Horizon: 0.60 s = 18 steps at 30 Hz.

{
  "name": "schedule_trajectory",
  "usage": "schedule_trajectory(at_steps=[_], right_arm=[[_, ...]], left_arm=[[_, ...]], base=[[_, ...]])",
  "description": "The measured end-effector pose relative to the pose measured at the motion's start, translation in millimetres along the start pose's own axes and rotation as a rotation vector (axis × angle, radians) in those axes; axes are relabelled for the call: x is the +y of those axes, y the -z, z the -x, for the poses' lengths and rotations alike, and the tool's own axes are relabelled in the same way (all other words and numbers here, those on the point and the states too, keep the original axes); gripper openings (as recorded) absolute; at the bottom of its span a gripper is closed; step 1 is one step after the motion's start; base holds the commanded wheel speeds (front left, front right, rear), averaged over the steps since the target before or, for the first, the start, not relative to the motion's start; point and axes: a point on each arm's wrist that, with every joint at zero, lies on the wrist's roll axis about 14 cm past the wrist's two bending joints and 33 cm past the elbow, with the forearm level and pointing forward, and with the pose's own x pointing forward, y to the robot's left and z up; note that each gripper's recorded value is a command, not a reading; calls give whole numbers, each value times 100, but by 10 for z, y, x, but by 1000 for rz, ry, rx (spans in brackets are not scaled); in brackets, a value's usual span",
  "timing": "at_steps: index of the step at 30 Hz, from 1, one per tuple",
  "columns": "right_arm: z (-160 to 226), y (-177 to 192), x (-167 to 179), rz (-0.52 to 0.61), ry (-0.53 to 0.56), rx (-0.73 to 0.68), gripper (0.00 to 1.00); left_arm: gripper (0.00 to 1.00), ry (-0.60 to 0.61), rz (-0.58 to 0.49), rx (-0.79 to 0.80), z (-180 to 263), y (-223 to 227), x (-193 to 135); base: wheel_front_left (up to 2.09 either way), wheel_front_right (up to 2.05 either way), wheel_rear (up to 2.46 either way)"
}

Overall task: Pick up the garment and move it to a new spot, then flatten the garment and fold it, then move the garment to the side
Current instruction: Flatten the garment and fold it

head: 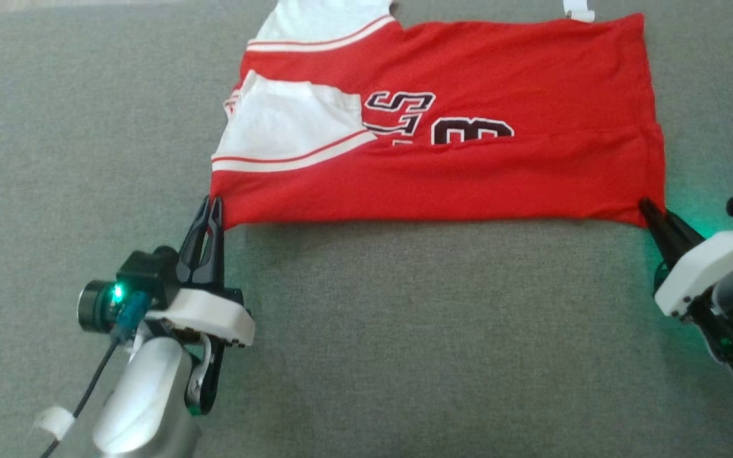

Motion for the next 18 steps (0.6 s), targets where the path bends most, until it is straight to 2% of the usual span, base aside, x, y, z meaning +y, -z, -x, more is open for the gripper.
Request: schedule_trajectory(at_steps=[8,18], right_arm=[[307,43,-81,37,-4,13,0],[881,429,-78,44,-32,91,0]], left_arm=[[0,6,-2,-12,327,11,-31],[0,32,74,109,1035,457,-279]], base=[[0,0,0],[0,0,0]])
